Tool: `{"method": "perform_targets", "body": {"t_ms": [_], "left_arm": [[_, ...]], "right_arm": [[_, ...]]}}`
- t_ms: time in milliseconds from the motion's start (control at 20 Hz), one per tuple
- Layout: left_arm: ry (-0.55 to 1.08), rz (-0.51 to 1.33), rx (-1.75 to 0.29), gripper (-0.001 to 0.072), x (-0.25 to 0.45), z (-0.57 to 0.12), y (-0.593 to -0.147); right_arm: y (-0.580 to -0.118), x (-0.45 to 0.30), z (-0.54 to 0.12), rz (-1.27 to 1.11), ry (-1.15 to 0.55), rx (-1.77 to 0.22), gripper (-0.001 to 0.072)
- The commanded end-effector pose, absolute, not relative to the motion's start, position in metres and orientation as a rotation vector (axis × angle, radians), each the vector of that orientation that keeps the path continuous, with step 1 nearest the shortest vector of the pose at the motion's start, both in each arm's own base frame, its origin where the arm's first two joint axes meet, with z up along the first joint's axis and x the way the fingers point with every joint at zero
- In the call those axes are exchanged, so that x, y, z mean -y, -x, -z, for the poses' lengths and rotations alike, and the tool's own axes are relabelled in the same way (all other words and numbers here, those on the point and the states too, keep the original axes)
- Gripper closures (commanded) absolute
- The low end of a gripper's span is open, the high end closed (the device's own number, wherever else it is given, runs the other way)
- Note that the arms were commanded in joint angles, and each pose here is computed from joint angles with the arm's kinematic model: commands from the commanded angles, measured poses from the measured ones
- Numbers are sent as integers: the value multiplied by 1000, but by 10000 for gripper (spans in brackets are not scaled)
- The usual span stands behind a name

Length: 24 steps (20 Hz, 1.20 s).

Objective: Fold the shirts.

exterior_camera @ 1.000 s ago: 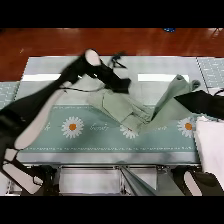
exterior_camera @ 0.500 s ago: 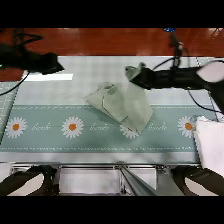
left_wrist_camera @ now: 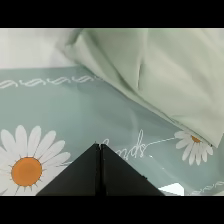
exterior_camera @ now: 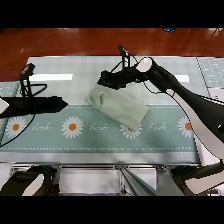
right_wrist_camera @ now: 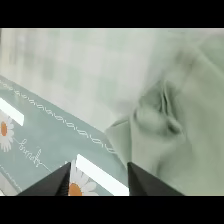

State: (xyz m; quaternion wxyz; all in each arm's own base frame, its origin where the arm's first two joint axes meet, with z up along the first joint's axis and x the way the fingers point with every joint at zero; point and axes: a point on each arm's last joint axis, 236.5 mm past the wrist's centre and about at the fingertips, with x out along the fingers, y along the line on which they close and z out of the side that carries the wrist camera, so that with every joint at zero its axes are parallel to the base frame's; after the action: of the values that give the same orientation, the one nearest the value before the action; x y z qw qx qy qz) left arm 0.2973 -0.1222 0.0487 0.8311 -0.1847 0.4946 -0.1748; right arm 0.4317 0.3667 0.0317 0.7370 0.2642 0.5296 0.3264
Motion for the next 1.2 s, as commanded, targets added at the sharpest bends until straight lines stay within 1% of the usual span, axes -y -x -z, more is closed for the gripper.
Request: {"method": "perform_targets", "body": {"t_ms": [0, 50, 100, 150, 250, 300, 350, 400, 450, 550, 600, 700, 750, 1000, 1150], "left_arm": [[417, 317, -1046, 691, 110, -31, -300], [432, 289, -1018, 691, 99, -39, -306], [447, 262, -986, 692, 88, -48, -312], [465, 236, -956, 692, 78, -56, -317], [507, 201, -910, 692, 64, -67, -322], [515, 194, -904, 692, 61, -69, -323], [515, 194, -904, 691, 62, -69, -322], [511, 200, -907, 692, 64, -68, -322], [509, 207, -909, 692, 66, -68, -322], [498, 228, -915, 691, 74, -68, -320], [492, 240, -918, 692, 78, -68, -319], [481, 262, -928, 692, 86, -67, -317], [477, 272, -935, 692, 89, -66, -317], [471, 299, -979, 692, 102, -55, -315], [465, 318, -998, 692, 109, -51, -314]], "right_arm": [[-429, -334, -53, -735, -593, -1217, 299], [-425, -305, -72, -733, -577, -1227, 301], [-419, -266, -91, -705, -525, -1232, 304], [-411, -224, -102, -628, -451, -1240, 304], [-385, -120, -110, -319, -247, -1259, 304], [-367, -70, -110, -133, -177, -1244, 304], [-350, -35, -107, 18, -168, -1209, 304], [-334, -13, -98, 135, -209, -1150, 304], [-322, -9, -83, 183, -275, -1090, 304], [-305, -29, -39, 171, -475, -1015, 304], [-296, -48, -12, 138, -590, -1029, 304], [-281, -83, 33, 74, -766, -1108, 304], [-278, -97, 47, 37, -815, -1142, 304], [-273, -150, 89, -140, -946, -1325, 304], [-286, -170, 95, -217, -1040, -1333, 304]]}}
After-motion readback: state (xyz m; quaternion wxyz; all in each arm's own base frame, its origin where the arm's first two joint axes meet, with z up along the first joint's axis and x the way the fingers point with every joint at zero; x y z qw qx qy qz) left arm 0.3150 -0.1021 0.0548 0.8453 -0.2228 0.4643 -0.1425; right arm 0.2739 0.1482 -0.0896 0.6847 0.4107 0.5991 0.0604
